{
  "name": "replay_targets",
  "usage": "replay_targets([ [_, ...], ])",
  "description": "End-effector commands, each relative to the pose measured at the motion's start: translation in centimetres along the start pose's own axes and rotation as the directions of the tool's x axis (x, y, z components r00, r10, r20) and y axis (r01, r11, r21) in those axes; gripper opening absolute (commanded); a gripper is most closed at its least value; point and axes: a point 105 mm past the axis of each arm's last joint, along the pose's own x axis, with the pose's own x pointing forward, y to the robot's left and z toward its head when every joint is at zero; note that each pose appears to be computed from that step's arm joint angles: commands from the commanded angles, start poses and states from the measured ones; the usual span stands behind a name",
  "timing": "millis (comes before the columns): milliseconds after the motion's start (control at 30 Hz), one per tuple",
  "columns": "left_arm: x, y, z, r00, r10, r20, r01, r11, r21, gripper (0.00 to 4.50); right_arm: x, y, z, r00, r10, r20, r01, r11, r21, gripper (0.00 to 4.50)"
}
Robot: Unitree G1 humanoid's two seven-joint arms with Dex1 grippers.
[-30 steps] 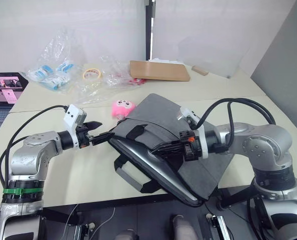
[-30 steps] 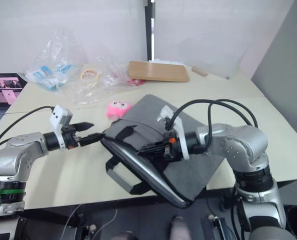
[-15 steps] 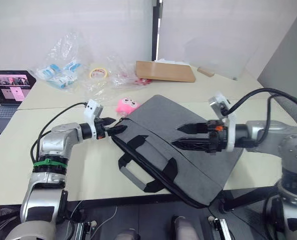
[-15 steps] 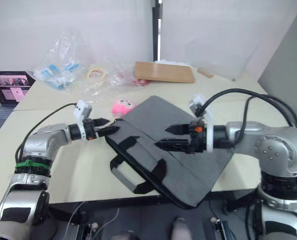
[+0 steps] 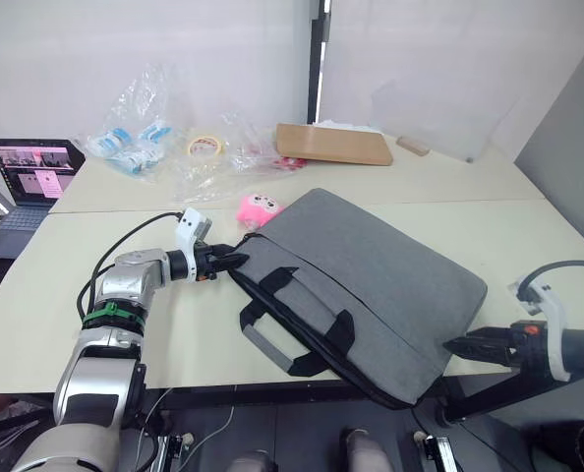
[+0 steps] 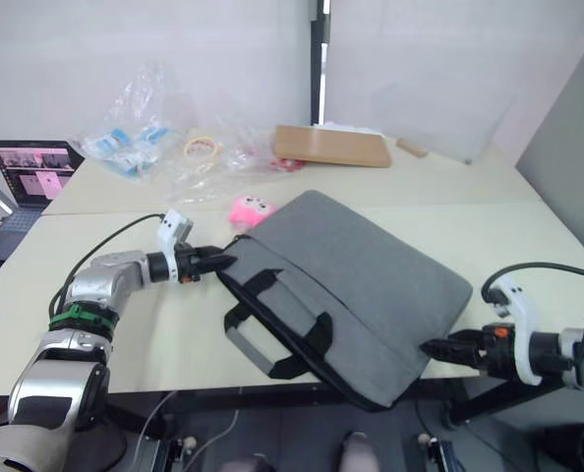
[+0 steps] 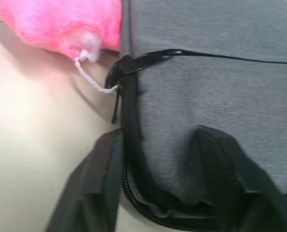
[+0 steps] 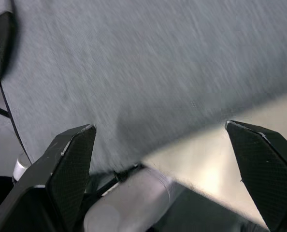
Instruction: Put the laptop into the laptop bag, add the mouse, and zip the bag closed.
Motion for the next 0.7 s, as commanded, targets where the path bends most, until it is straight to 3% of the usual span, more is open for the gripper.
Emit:
replay_targets([
  [33,-0.4,-0.1,0.2,1.0,-0.006,-0.002,0.006,1.0,0.026,0.95,-0.7,-0.1,0.2,1.0,0.002,0.023,-0.002,1.0,0.015,4.5],
  [133,-0.6,-0.2,0.2,1.0,-0.011,-0.002,0.011,1.0,0.026,0.07,-0.3,0.1,-0.2,0.999,0.029,0.014,-0.03,0.998,0.046,4.5],
  [400,-0.7,-0.5,-0.5,1.0,-0.005,-0.031,0.006,1.0,0.03,0.02,0.7,0.0,0.5,0.997,0.044,0.056,-0.049,0.995,0.089,4.5],
  [700,-1.7,-0.7,-0.8,1.0,0.011,-0.024,-0.011,1.0,0.018,0.0,1.0,-0.8,2.0,0.989,0.029,0.142,-0.042,0.995,0.088,1.59],
])
